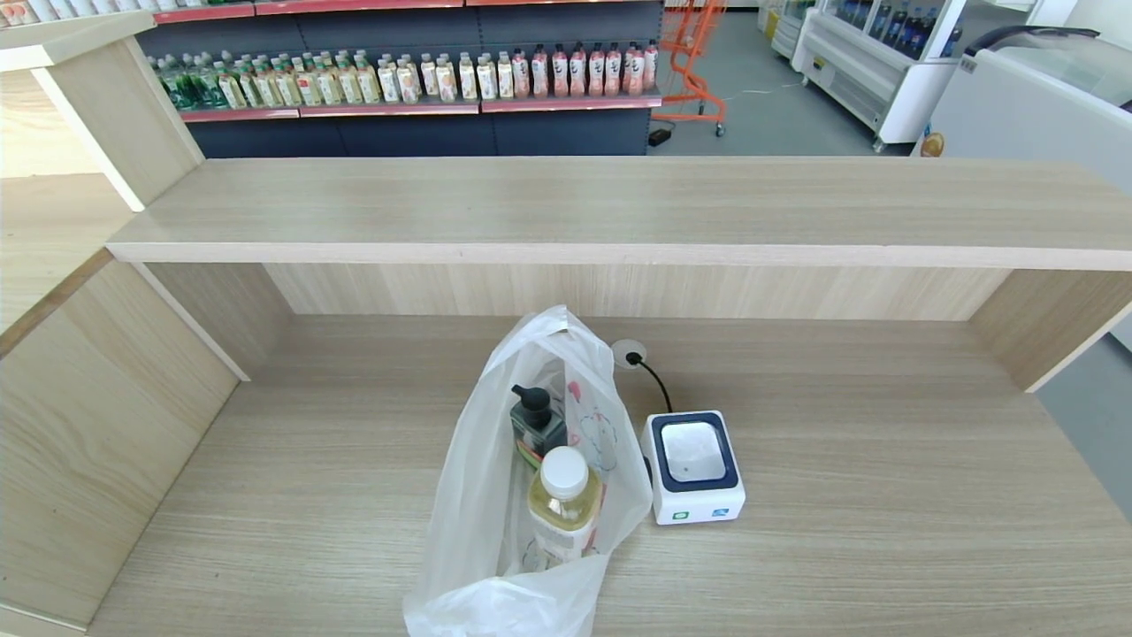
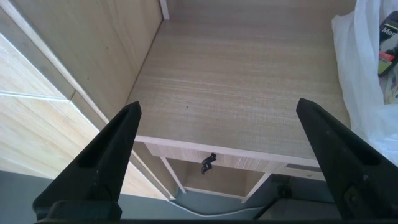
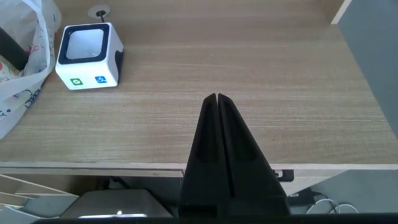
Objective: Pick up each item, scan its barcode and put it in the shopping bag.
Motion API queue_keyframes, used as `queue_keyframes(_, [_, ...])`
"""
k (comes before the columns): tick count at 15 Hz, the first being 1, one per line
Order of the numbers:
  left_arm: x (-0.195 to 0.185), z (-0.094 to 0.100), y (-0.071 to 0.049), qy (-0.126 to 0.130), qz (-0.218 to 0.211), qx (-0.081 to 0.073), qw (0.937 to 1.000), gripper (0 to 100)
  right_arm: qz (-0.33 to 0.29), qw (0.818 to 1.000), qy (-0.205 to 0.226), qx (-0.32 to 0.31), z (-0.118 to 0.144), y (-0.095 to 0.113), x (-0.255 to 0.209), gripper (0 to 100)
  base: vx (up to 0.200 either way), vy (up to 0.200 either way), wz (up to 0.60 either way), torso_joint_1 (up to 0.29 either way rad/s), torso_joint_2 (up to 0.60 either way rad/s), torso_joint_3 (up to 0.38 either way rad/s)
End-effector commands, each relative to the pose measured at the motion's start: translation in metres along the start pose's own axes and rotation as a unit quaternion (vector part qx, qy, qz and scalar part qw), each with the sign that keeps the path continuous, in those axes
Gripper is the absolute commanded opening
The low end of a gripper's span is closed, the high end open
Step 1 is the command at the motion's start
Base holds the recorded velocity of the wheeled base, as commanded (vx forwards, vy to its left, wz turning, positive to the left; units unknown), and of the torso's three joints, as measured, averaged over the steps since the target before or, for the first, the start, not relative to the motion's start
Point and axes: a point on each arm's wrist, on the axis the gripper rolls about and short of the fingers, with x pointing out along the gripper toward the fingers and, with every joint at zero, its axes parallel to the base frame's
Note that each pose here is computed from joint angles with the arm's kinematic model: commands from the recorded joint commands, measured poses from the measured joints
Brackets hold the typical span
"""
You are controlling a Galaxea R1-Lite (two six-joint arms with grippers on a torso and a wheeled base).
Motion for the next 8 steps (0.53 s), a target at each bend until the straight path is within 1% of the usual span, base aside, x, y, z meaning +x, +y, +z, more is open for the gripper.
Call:
queue_keyframes(1, [0.0000,0.0000,0.0000,0.000,0.000,0.001,1.0000,100,0.000,1.000,0.001,0.000,0.0001,0.0000,0.0002,0,0.000,0.000,0.00,0.000,0.00,0.000])
queue_keyframes(8, [0.0000,0.0000,0.0000,0.000,0.000,0.000,1.0000,100,0.000,1.000,0.001,-0.002,0.0001,0.0000,0.0002,0,0.000,0.000,0.00,0.000,0.00,0.000])
